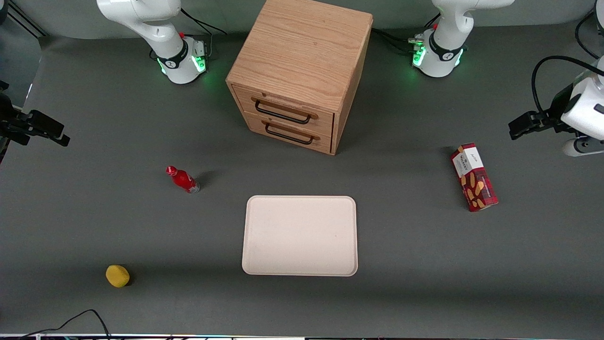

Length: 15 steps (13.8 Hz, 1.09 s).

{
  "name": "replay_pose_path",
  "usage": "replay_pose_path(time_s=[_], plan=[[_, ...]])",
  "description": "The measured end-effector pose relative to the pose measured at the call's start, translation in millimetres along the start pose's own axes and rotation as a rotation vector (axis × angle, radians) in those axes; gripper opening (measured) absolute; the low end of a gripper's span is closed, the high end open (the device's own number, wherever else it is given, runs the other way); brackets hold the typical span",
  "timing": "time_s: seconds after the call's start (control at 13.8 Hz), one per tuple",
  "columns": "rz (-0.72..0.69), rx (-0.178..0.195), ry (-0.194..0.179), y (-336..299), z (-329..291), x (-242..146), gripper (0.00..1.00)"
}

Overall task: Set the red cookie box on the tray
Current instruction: 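Move the open left gripper down over the red plaid shortbread box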

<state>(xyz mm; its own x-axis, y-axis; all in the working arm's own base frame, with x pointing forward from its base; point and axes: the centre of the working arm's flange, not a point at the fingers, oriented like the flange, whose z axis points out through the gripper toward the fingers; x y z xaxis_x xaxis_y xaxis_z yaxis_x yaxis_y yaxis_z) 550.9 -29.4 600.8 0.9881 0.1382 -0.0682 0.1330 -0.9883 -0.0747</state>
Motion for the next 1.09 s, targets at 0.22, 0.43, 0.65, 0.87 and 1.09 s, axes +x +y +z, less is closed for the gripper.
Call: replay_pose_path(time_s=[0.22, 0.43, 0.65, 0.87, 1.09], plan=[[0.003, 0.001, -0.002, 1, -1, 0, 1.0], [0.004, 0.001, -0.004, 2, -1, 0, 1.0], [0.033, 0.006, -0.032, 1, 4, -2, 1.0], [0.044, 0.01, -0.062, -2, 24, 4, 1.0], [0.029, 0.008, -0.058, -10, 64, 16, 1.0]])
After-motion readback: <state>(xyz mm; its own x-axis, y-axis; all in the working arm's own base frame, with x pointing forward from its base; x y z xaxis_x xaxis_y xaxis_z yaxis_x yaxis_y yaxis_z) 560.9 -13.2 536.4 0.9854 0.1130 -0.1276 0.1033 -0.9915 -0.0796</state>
